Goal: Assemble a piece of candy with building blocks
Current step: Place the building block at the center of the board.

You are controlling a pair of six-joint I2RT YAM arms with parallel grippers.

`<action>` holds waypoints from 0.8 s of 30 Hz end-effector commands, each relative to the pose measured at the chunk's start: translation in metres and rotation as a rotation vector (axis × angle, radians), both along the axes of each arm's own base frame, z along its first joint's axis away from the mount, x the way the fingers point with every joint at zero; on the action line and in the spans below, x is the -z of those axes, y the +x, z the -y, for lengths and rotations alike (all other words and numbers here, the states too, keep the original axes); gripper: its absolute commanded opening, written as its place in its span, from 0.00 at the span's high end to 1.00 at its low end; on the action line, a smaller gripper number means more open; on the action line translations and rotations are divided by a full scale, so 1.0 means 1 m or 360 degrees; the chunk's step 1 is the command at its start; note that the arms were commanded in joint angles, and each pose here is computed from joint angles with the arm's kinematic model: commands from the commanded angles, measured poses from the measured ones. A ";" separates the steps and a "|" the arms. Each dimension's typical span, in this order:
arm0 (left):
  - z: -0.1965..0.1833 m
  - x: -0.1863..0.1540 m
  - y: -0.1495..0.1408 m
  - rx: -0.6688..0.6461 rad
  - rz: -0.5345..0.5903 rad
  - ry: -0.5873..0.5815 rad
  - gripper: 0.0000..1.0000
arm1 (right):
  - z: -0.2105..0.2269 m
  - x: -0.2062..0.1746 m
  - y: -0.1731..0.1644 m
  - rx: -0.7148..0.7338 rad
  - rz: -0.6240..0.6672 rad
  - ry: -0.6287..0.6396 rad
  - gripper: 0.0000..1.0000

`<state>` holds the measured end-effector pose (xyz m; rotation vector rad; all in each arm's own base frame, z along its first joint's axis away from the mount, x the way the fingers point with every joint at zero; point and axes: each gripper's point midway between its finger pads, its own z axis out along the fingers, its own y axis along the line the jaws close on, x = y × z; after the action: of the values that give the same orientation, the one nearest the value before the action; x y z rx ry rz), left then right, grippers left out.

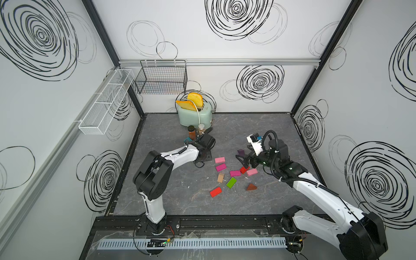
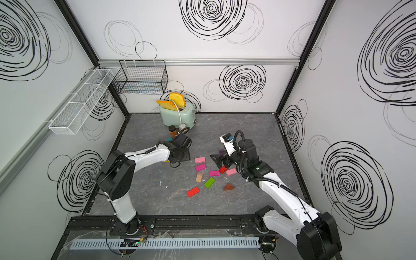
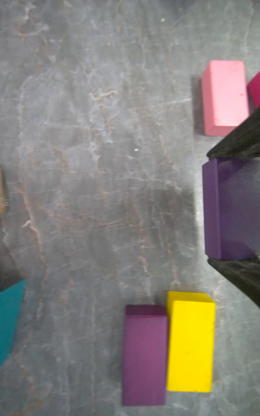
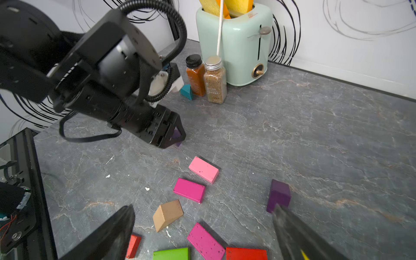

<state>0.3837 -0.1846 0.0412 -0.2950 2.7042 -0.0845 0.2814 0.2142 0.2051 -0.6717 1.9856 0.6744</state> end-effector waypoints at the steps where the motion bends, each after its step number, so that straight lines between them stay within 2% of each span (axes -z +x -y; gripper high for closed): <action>1: -0.011 0.011 0.019 0.0089 -0.0030 0.0123 0.53 | -0.001 -0.008 0.009 0.0032 0.0035 0.0011 0.01; 10: -0.024 0.023 0.041 0.0079 -0.0036 0.0270 0.52 | -0.002 -0.006 0.013 0.0025 0.0038 -0.0013 0.01; 17: -0.030 0.032 0.035 0.0092 -0.0087 0.0290 0.49 | -0.004 -0.008 0.015 0.0016 0.0039 -0.0006 0.01; 19: -0.029 0.029 0.032 0.0091 -0.0081 0.0264 0.45 | -0.004 -0.007 0.015 0.0018 0.0032 -0.0004 0.01; 24: -0.019 -0.002 0.042 0.0126 0.0010 0.0157 0.19 | -0.004 -0.001 0.018 0.0032 -0.0028 -0.0032 0.01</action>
<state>0.4224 -0.1665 0.0195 -0.1780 2.7287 0.0669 0.2918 0.2171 0.1947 -0.6672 2.0257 0.6593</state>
